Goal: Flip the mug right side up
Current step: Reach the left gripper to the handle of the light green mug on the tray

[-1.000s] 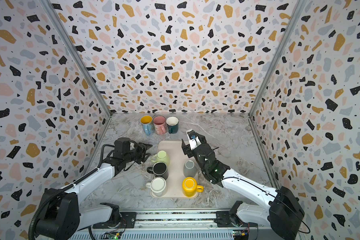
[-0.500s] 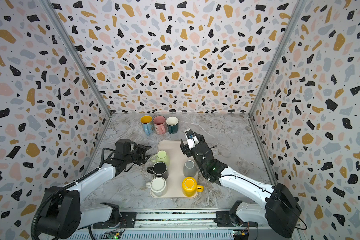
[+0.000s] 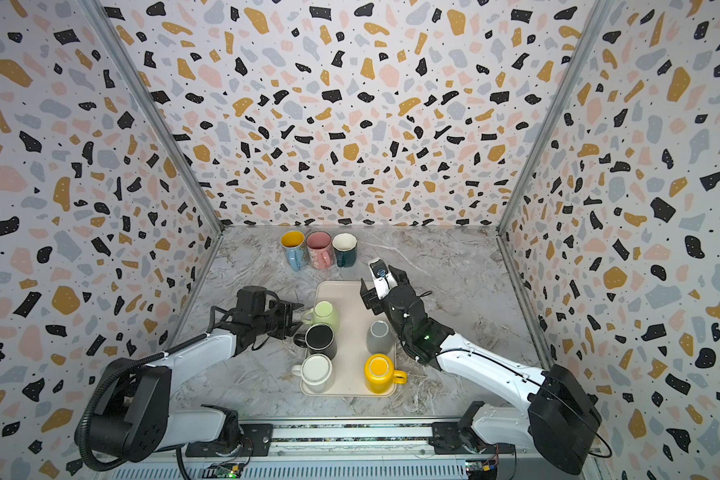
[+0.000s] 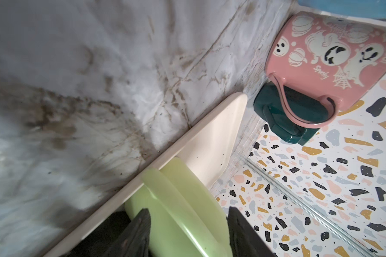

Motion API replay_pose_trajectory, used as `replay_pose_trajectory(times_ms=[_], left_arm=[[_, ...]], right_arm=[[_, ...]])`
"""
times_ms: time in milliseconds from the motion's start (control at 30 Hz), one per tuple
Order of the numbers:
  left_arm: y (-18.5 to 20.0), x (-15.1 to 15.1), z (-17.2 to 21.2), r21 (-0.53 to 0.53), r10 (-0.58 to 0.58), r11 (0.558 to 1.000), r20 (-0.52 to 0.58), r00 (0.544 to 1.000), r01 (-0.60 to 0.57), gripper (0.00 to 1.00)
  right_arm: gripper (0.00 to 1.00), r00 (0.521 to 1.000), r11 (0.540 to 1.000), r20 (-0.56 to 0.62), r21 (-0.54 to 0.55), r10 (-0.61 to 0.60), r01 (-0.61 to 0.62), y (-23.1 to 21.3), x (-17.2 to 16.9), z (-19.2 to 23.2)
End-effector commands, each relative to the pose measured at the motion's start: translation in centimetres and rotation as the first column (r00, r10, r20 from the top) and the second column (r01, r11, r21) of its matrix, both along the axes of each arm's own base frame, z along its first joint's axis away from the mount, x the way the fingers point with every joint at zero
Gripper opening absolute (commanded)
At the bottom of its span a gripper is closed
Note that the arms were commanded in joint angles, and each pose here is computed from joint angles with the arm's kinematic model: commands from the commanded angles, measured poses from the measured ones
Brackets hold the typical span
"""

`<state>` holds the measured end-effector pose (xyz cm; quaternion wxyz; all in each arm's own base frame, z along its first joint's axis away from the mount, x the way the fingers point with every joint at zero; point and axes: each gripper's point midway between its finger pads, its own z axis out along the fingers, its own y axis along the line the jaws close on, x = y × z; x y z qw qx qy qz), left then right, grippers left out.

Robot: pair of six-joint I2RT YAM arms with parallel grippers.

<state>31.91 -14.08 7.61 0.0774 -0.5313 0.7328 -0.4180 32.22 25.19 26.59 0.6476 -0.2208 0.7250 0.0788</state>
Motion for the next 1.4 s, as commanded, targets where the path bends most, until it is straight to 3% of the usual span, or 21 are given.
replay_pose_trajectory(times_ms=[0,600,1367], left_arm=[[-0.7,0.9,1.0,-0.048,-0.013,0.999,0.034,0.999,0.015,0.56],[-1.9,2.8,1.1,-0.102,-0.029,0.994,0.063,0.998,0.036,0.54],[-2.7,4.3,0.7,-0.120,-0.055,0.991,0.068,0.996,0.063,0.30]], right_arm=[[0.82,1.000,1.000,0.009,0.024,-0.020,0.020,-0.3,0.3,1.0],[0.82,1.000,0.999,-0.003,0.026,-0.025,0.025,-0.2,0.6,0.8],[0.82,1.000,1.000,-0.005,0.014,-0.024,0.024,0.1,0.9,0.9]])
